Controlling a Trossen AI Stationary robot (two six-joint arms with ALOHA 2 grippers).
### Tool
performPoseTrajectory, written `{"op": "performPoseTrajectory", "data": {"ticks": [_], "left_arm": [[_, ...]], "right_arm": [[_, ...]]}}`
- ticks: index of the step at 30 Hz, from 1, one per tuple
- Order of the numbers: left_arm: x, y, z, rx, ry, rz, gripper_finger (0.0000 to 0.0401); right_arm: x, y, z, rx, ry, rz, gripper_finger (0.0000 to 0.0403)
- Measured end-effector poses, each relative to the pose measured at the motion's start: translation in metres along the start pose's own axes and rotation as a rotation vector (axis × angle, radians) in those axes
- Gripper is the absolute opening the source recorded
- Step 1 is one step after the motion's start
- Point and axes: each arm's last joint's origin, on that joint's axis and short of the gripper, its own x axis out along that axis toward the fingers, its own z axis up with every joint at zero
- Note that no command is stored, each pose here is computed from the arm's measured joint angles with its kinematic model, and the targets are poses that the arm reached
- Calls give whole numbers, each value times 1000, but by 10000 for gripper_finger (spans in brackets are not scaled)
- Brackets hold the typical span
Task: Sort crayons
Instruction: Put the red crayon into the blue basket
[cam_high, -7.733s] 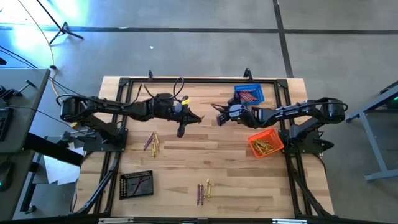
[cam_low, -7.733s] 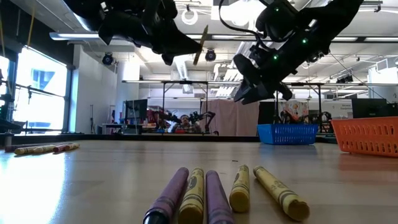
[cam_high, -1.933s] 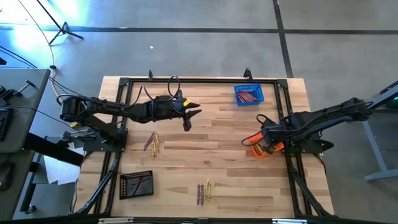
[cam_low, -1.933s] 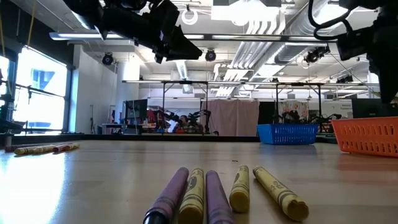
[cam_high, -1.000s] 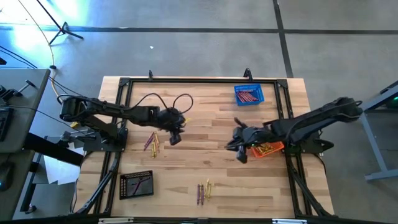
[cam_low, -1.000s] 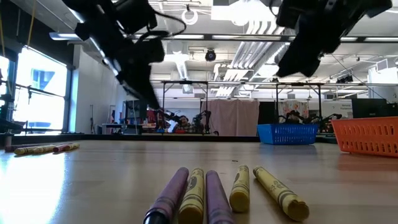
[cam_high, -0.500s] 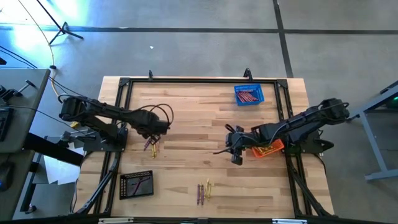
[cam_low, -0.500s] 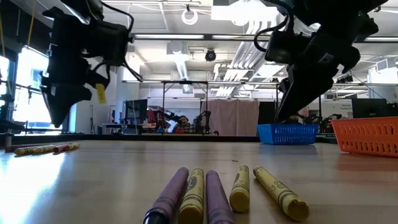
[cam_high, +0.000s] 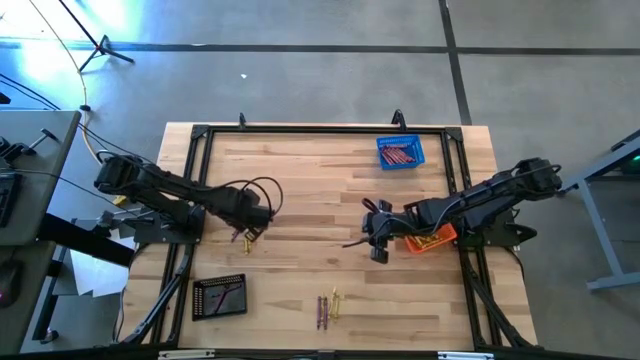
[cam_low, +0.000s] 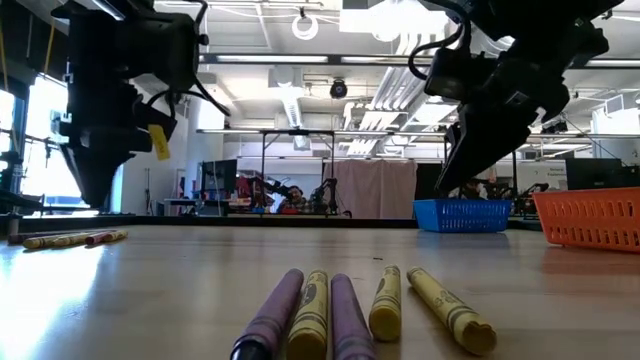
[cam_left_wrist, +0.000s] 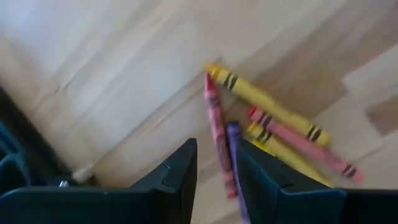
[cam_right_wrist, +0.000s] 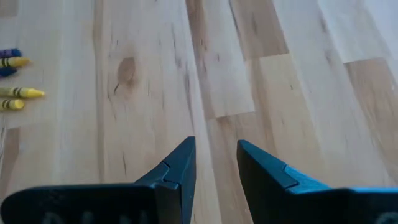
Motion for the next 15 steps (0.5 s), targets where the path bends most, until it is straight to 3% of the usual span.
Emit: {"op": "performPoseTrajectory", "data": {"ticks": [7,15], "left_arm": [[9,-2,6,-10,-129,3,97],[21,-1,2,-21,-125,-23,97]], "right_arm": [[0,1,2,6,-23,6,101],[0,2,3,6,-37,12,101]]}}
